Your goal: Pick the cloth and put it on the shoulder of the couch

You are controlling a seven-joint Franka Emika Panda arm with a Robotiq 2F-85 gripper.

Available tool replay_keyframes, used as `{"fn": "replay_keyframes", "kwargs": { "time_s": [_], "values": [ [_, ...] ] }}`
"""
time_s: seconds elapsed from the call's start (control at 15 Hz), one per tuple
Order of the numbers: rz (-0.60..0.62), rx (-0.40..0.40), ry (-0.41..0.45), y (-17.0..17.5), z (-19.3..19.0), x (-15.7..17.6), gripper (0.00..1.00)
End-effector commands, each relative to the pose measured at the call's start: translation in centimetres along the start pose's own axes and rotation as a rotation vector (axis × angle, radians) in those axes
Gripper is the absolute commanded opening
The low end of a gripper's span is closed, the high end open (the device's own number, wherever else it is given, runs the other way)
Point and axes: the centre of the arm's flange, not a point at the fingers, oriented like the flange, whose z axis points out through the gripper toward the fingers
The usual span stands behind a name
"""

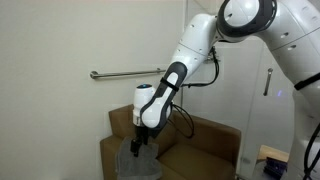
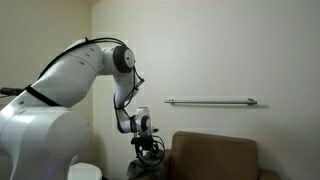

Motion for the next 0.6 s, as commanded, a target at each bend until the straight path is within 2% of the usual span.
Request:
{"fn": "replay_keyframes", "kwargs": {
  "time_s": [0.0,0.2,0.53],
  "values": [
    [0.006,-0.012,-0.099,0.0,-1.6,0.9,1.0],
    [0.008,-0.04,-0.161,0.3,-2.5,1.7,1.0],
    [0.031,-0.05,-0.212,1.1,-4.4,3.0,1.0]
  ]
}}
